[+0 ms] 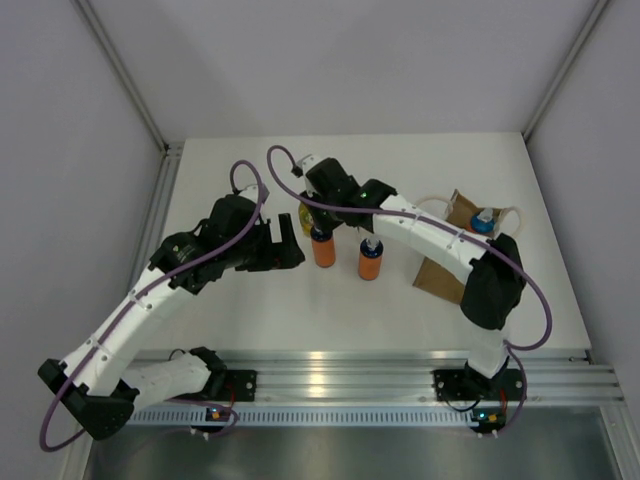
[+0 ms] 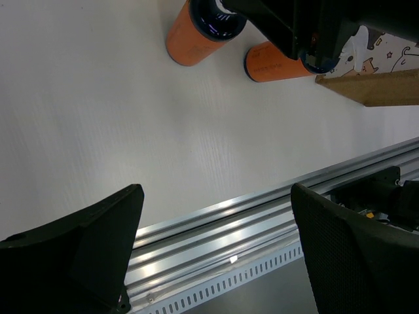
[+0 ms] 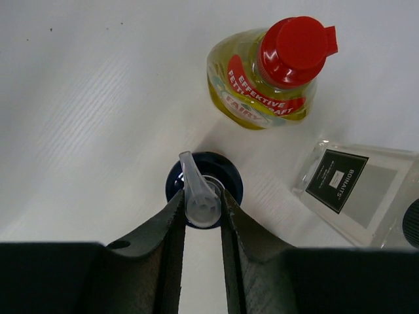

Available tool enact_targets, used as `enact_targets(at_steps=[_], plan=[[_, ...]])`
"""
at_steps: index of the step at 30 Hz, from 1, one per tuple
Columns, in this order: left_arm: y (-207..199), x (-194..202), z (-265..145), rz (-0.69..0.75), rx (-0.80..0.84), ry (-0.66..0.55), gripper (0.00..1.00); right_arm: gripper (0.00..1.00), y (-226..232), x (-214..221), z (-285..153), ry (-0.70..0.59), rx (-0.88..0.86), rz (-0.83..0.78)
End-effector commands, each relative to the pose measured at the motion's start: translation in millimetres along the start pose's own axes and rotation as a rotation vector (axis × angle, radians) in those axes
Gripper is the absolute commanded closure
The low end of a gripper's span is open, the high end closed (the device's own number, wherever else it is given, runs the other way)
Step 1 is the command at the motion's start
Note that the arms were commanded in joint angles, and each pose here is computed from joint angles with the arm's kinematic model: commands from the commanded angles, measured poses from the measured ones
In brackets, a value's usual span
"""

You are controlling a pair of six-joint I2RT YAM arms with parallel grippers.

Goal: Take the personal care products out of the canvas bag

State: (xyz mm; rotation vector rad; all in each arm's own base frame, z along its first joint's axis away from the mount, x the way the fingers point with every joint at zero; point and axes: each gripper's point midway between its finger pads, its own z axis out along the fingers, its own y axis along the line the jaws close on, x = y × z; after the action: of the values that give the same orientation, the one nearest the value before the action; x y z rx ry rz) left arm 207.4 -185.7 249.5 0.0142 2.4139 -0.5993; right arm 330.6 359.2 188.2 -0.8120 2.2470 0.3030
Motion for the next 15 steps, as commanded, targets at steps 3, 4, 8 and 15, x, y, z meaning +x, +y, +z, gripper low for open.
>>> enact_targets(at_steps=[3, 4, 8, 15], plan=[[-8.4, -8.9, -5.0, -0.01, 0.038, -0.046, 0.02, 0.68, 13.3, -38.3, -19.3, -0.174, -0.04, 0.029], [-9.0, -8.5, -4.2, -0.008, 0.041, -0.042, 0.02, 0.63, 13.0, -38.8, -22.2, -0.178, -0.041, 0.033], [-12.4, -7.6, -3.8, -0.001, 0.055, -0.028, 0.02, 0.52, 4.5, -42.4, -37.3, -0.205, -0.018, 0.055], [-25.9, -4.7, -8.1, 0.007, 0.121, 0.005, 0.02, 0.46, -48.8, -44.6, -95.9, -0.292, 0.04, 0.239]])
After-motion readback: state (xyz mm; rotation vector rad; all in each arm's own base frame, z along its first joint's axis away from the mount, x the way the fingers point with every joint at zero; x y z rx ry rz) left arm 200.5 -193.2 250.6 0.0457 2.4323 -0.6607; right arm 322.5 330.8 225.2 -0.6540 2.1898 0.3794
